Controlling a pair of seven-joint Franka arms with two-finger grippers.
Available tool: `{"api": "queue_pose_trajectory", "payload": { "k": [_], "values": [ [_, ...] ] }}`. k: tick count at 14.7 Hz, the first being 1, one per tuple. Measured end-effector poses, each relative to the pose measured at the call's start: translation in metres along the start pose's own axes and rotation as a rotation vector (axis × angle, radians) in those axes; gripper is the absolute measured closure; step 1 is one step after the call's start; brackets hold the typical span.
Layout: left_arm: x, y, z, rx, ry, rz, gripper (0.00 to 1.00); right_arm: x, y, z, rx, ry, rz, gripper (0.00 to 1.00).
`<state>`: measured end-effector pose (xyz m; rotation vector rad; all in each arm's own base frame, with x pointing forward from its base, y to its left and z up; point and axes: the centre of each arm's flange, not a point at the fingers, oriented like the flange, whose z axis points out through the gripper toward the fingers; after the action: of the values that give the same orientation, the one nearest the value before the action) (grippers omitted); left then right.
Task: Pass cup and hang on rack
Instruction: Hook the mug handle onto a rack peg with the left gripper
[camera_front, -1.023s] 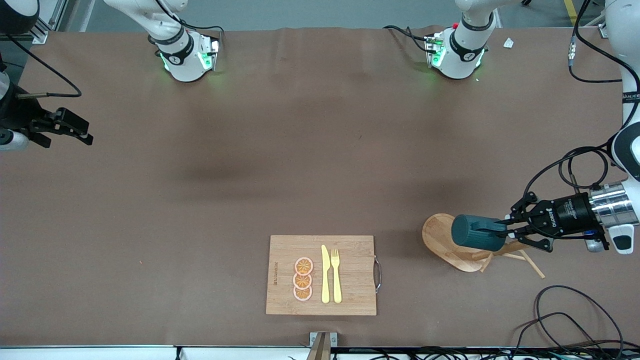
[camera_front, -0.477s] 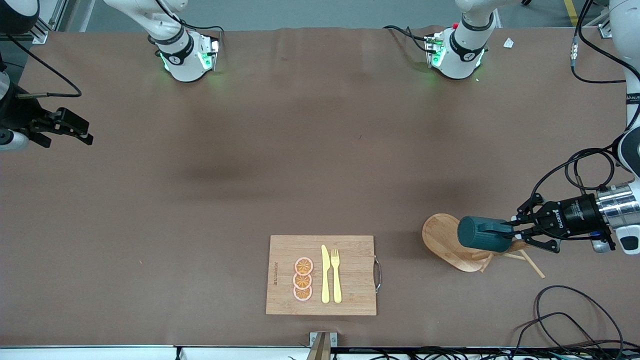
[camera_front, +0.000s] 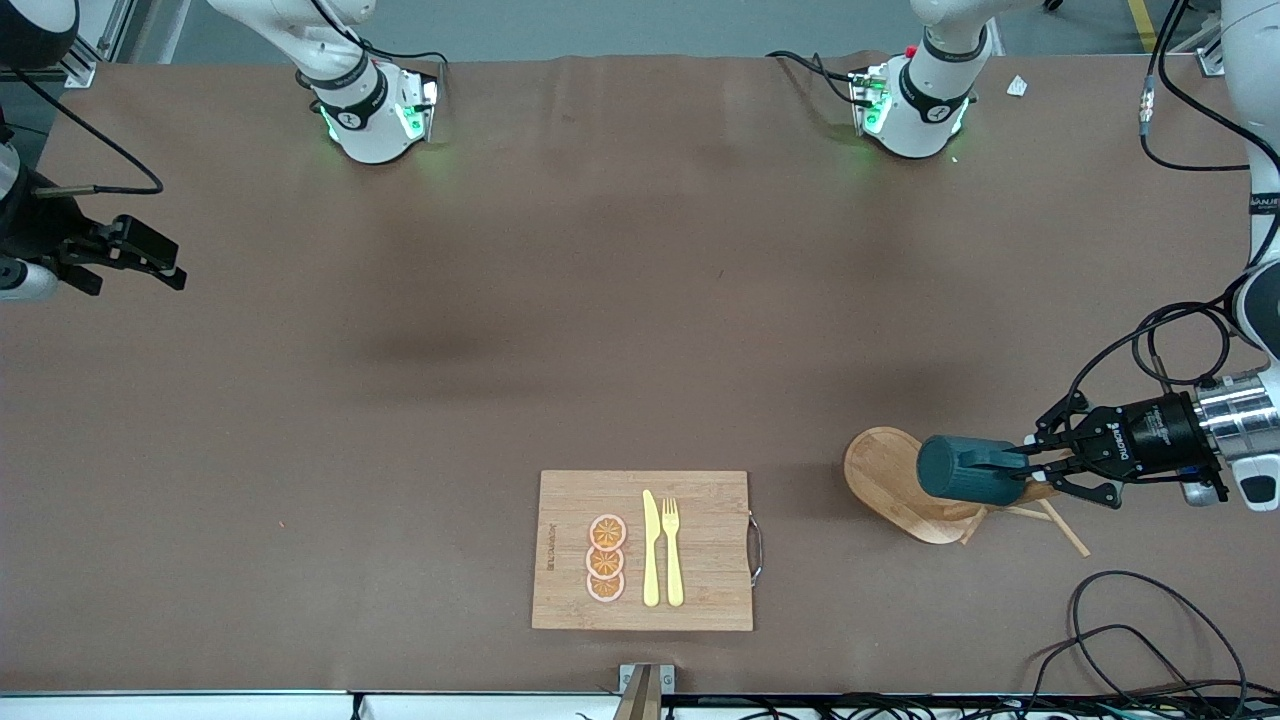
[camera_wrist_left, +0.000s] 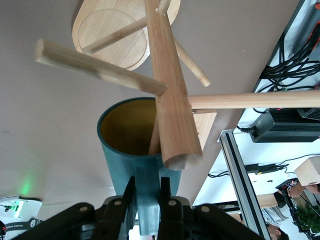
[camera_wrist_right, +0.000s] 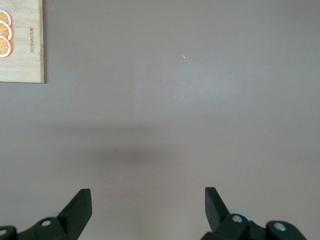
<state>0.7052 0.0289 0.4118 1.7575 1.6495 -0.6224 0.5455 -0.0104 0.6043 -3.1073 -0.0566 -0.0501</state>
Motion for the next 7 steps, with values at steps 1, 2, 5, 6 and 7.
{"api": "queue_pose_trajectory", "payload": {
  "k": [1,2,5,6,7],
  "values": [
    [0.0002,0.0,0.0004,0.001,-0.001,0.0,0.79,0.0,0.0,0.0,0.0,0.0,0.0,0.0],
    [0.0002,-0.0001,0.0005,0.001,-0.001,-0.001,0.79,0.0,0.0,0.0,0.0,0.0,0.0,0.0],
    [-0.0002,0.0,0.0008,0.002,-0.002,0.0,0.77,0.0,0.0,0.0,0.0,0.0,0.0,0.0],
    [-0.0008,0.0002,0.0008,0.001,-0.003,-0.001,0.69,0.0,0.0,0.0,0.0,0.0,0.0,0.0],
    [-0.0017,0.0005,0.0006,0.0,-0.004,-0.003,0.59,0.0,0.0,0.0,0.0,0.0,0.0,0.0]
  ]
}}
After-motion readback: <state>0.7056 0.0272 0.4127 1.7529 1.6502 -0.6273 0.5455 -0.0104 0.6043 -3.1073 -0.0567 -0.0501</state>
